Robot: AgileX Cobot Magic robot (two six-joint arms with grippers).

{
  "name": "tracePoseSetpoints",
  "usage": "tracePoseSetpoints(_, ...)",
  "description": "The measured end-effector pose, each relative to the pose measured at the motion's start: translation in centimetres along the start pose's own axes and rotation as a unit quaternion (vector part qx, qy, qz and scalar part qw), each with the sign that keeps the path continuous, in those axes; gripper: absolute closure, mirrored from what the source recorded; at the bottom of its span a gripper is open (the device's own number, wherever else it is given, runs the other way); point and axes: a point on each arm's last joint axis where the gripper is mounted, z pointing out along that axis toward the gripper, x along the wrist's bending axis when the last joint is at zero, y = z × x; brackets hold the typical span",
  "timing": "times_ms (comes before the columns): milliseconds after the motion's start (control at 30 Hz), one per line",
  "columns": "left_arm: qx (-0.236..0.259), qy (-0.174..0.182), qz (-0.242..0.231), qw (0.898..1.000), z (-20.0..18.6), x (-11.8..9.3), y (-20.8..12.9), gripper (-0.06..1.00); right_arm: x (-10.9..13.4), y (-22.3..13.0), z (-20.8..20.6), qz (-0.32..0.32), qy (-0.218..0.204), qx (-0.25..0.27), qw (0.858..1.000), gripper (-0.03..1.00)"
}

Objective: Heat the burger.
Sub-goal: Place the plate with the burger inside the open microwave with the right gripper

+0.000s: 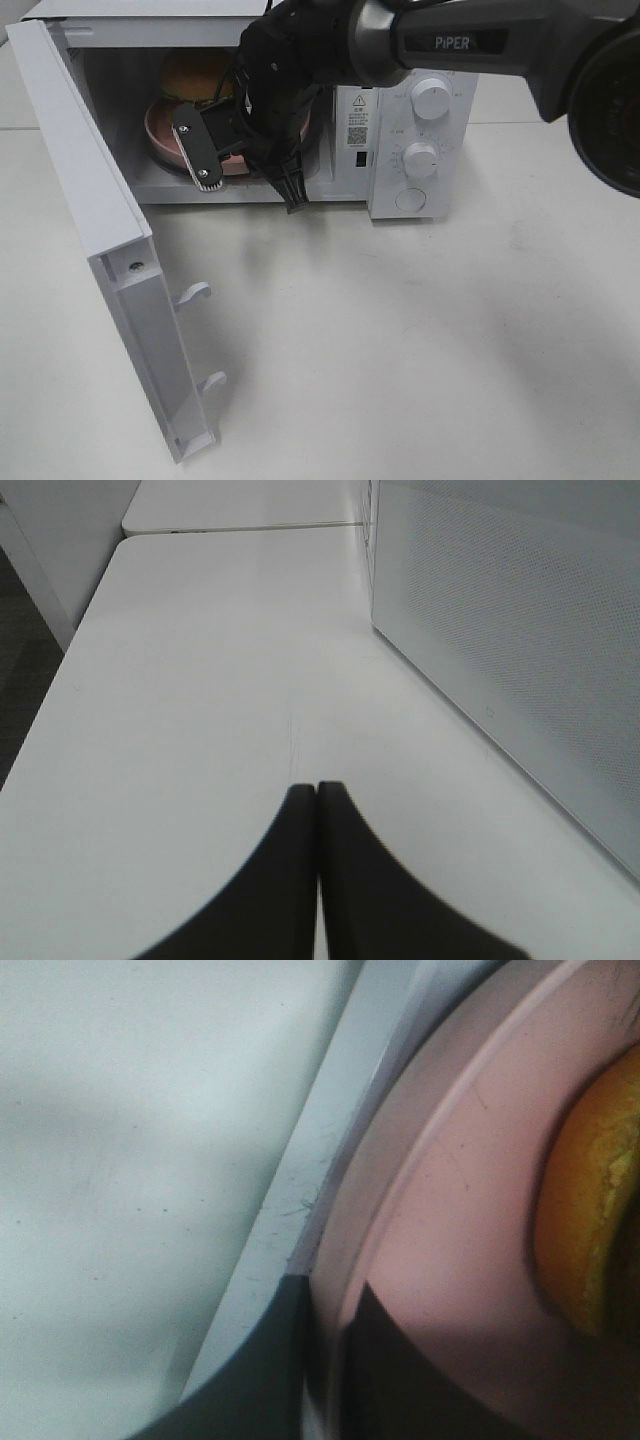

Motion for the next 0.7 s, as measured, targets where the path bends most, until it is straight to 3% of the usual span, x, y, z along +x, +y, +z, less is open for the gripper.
tracePoseSetpoints(433, 0.0, 0.0, 0.0, 1.0, 0.0, 0.0, 0.0, 0.94, -1.5, -0.8, 2.1, 0.02, -0.019, 0.003, 1.0, 0.87)
tracePoseSetpoints(700, 0.001, 0.002, 0.001, 1.0, 0.0, 0.0, 0.0, 0.94, -2.3, -1.5, 2.0, 0.032, -0.044, -0.006, 0.998, 0.77)
